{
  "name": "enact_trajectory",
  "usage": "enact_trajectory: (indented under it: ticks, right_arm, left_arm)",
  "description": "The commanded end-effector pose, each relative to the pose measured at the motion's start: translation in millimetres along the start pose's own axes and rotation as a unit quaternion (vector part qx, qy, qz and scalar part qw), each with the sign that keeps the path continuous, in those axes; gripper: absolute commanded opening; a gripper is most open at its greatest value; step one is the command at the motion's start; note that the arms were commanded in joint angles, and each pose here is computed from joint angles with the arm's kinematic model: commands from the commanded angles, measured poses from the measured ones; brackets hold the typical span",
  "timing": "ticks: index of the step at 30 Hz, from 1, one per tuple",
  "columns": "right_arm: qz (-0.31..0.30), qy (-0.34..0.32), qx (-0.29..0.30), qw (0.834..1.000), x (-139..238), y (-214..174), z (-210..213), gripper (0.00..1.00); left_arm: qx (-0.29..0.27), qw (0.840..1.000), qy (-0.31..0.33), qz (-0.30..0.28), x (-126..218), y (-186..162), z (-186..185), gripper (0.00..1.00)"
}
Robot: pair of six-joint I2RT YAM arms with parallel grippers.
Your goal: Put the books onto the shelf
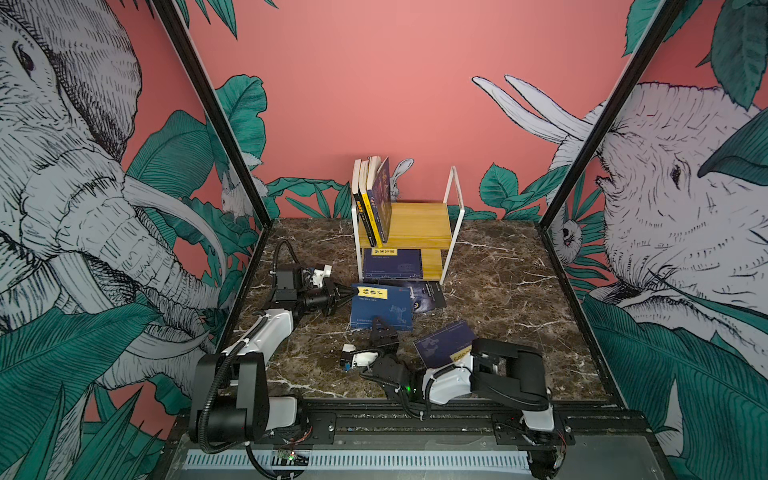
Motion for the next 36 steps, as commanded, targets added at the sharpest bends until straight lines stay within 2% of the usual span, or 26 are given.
enact_trajectory:
  ticks: [1, 6, 9, 15, 17, 18, 21, 24, 29, 32, 36]
  right_arm:
    - [0.041, -0.068, -0.050, 0.996, -10, -4, -27, 0.60]
    - [0.070, -0.086, -0.070, 0.991, -23, -14, -33, 0.44]
    - [0.072, -0.085, -0.060, 0.992, -27, -15, -30, 0.33]
    - [0.066, -0.089, -0.062, 0.992, -27, -16, -31, 0.03]
    - [0.073, -0.089, -0.053, 0.992, -29, -16, -31, 0.00]
    - [0.074, -0.089, -0.052, 0.992, -29, -16, -32, 0.00]
    - [0.077, -0.086, -0.051, 0.992, -29, -20, -29, 0.00]
    - [0.090, -0.083, -0.033, 0.992, -34, -24, -26, 0.00]
    - [0.104, -0.080, -0.023, 0.991, -44, -39, -23, 0.00]
    - [0.129, -0.075, 0.007, 0.989, -57, -53, -21, 0.00]
    - [0.133, -0.078, 0.012, 0.988, -71, -70, -27, 0.00]
  left_arm:
    - [-0.016, 1.000, -0.019, 0.012, 2, 1, -12, 0.00]
    - [-0.022, 1.000, -0.017, 0.014, 3, 0, -13, 0.00]
    - [-0.025, 0.999, -0.015, 0.013, 3, -1, -12, 0.00]
    - [-0.029, 1.000, -0.006, 0.008, 3, -2, -8, 0.00]
    - [-0.032, 0.999, 0.000, 0.006, 3, -1, -8, 0.00]
    - [-0.034, 0.999, 0.001, 0.005, 4, -2, -8, 0.08]
    - [-0.051, 0.999, 0.009, -0.003, 5, -3, -8, 0.57]
    - [-0.097, 0.994, 0.036, -0.025, 11, -6, -8, 0.80]
    - [-0.201, 0.973, 0.086, -0.078, 28, -18, -8, 0.98]
    - [-0.246, 0.957, 0.103, -0.118, 40, -22, -8, 0.99]
    - [-0.297, 0.933, 0.137, -0.152, 52, -26, -5, 0.99]
Point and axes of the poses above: each gripper's point midway between its finger pads, its own x axis back along the fingers, its own z axis along the line the jaws close on, y = z × x, the point moved 10 cm from there along x, back along the fingers, and after that the axes turned 10 degrees about x, right-handed, at the moved point
